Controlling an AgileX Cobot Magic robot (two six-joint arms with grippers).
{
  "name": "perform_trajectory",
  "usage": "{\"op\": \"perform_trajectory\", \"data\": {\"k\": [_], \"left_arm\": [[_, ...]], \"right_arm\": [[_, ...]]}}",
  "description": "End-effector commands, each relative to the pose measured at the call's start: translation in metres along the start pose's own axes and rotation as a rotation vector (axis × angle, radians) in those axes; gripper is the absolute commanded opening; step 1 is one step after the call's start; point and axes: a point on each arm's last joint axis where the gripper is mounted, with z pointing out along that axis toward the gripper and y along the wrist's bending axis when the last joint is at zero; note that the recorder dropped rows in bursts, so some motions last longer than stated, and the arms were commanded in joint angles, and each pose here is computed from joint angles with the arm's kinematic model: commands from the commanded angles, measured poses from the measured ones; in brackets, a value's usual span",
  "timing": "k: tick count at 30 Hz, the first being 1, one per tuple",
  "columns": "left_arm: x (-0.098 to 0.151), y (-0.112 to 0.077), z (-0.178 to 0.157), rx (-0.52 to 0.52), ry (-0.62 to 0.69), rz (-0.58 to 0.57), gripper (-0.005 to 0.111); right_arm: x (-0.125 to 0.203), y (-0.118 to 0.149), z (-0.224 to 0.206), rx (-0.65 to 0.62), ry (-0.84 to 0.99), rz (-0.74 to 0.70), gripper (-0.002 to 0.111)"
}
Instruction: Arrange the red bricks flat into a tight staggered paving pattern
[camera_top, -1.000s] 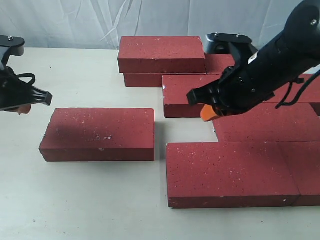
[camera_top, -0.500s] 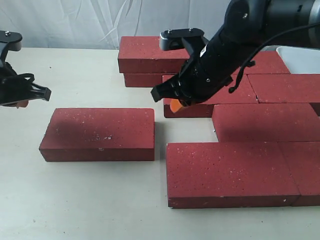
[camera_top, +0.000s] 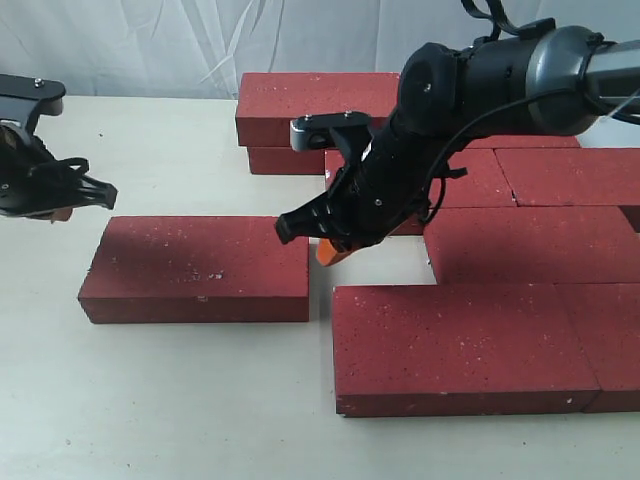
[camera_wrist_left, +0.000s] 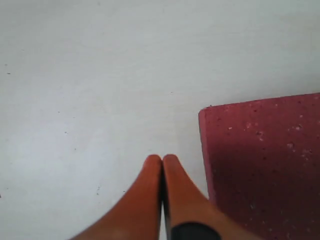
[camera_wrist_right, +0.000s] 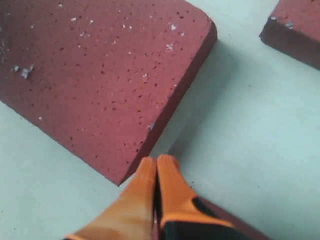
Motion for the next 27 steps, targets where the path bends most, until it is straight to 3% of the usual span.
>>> {"op": "perform_trajectory", "data": {"k": [1, 4, 15, 27], "left_arm": [[-0.002, 0.014, 0.001, -0.021, 0.012, -0.046, 0.000], [0.001, 0.020, 0.012, -0.013, 0.046, -0.106, 0.000], [0.006, 0.013, 0.035, 0.047, 0.099, -0.197, 0.000], [0.005, 0.009, 0.037, 0.100, 0.094, -0.208, 0.000]], "right_arm": [[-0.003, 0.002, -0.001, -0.005, -0.026, -0.005, 0.000], [-0.004, 0.002, -0.001, 0.001, -0.037, -0.009, 0.000], [-0.004, 0.001, -0.001, 0.013, -0.036, -0.022, 0.000], [-0.005, -0.004, -0.002, 0.071, -0.043, -0.086, 0.000]]}}
